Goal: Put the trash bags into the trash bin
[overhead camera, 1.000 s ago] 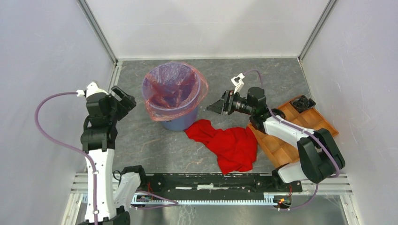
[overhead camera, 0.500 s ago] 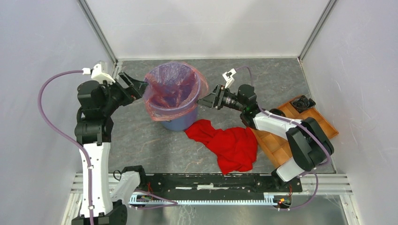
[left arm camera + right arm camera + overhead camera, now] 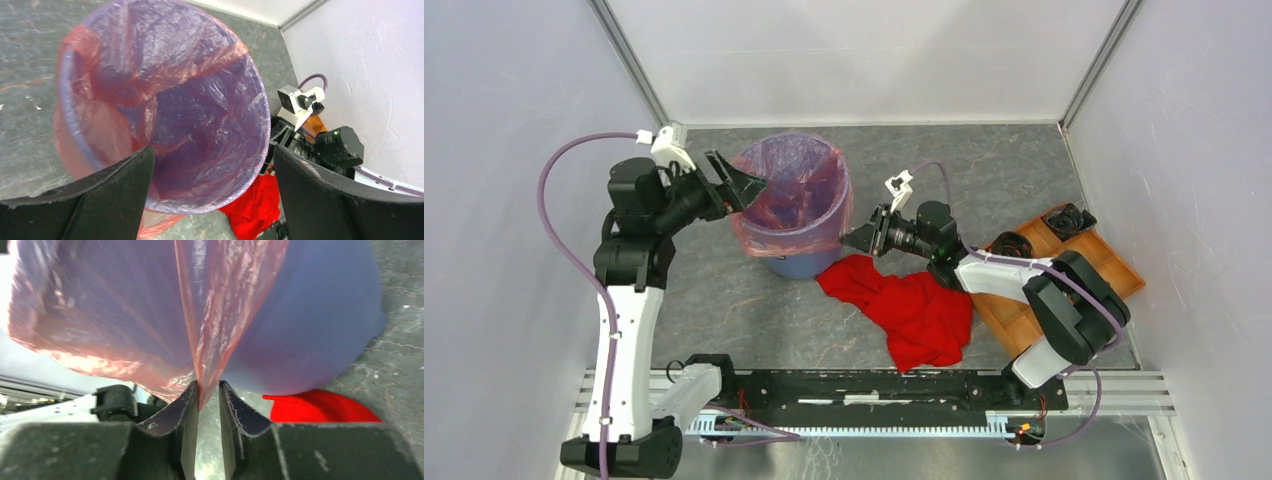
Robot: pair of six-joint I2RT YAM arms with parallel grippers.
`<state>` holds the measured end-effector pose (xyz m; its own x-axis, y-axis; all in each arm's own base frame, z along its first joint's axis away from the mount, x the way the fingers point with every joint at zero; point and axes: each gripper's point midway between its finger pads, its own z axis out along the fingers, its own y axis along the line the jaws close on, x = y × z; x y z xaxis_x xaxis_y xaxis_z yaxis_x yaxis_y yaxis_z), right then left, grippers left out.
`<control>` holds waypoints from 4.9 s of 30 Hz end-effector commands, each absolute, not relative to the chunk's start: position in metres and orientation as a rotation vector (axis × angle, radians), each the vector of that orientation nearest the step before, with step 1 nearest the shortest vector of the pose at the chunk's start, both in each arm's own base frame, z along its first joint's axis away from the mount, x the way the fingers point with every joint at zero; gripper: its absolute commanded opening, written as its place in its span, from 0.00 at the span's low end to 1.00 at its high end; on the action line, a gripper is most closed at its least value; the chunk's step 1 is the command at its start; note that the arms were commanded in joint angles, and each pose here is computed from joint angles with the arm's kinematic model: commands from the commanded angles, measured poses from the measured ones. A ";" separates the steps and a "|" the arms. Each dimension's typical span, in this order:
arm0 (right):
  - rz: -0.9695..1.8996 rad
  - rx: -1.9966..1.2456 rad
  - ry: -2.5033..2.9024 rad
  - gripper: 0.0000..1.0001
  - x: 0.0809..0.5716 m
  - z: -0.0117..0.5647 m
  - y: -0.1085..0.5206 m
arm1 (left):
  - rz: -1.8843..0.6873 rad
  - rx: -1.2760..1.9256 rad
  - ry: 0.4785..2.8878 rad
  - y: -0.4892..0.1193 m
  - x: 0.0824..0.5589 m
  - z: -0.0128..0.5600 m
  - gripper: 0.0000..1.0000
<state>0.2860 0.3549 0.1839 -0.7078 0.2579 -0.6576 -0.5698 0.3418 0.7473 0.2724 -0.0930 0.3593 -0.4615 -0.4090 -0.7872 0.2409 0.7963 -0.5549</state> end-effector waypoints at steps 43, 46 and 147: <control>0.819 -0.518 1.871 0.78 0.283 0.159 0.277 | 0.004 -0.094 2.503 -0.140 0.380 0.107 0.48; 0.831 -0.520 1.874 0.78 0.281 0.156 0.278 | 0.024 -0.124 2.506 -0.137 0.380 0.094 0.46; 1.222 -0.269 1.601 0.83 0.412 0.331 0.330 | 0.145 -0.113 2.127 -0.068 0.341 0.268 0.65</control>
